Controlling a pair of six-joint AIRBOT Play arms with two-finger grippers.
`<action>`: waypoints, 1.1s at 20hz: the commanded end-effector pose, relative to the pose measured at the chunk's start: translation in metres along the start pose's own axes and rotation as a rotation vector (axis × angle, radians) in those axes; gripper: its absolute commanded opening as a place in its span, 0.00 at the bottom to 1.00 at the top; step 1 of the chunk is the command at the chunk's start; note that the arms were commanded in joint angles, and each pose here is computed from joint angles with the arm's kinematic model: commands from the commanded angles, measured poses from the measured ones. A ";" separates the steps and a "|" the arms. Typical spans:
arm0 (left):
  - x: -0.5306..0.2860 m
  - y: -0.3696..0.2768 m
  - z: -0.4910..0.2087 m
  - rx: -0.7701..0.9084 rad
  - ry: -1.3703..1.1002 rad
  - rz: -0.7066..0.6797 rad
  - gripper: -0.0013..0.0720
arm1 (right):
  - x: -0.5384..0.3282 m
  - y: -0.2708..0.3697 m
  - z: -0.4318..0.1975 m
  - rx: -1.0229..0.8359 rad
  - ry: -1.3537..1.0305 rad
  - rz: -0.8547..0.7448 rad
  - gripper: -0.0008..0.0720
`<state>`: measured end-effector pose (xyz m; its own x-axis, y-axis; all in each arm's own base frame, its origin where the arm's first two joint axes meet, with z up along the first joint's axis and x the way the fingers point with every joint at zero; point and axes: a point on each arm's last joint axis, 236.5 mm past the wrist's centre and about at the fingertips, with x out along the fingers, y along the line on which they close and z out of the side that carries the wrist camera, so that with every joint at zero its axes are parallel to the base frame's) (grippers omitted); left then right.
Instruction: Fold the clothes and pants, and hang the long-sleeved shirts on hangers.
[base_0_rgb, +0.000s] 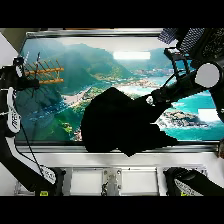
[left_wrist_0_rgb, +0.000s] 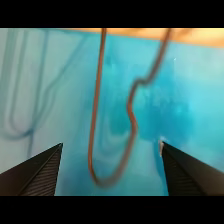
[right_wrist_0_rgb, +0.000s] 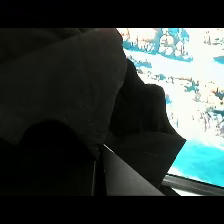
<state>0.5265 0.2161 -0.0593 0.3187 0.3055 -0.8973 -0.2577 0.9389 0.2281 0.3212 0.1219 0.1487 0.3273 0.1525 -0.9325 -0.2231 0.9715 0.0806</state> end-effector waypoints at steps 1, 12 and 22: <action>0.034 0.001 0.007 0.000 0.019 0.014 0.91 | 0.000 0.000 0.000 0.001 0.000 0.000 0.02; 0.075 -0.011 -0.004 0.012 0.060 0.006 0.77 | 0.000 0.000 0.000 0.001 0.000 0.000 0.02; 0.074 -0.011 -0.006 -0.006 0.070 0.007 0.06 | 0.000 0.000 0.000 0.001 0.000 0.000 0.02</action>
<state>0.5478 0.2282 -0.1307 0.2559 0.3024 -0.9182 -0.2580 0.9367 0.2366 0.3210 0.1222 0.1487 0.3268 0.1539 -0.9325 -0.2236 0.9712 0.0820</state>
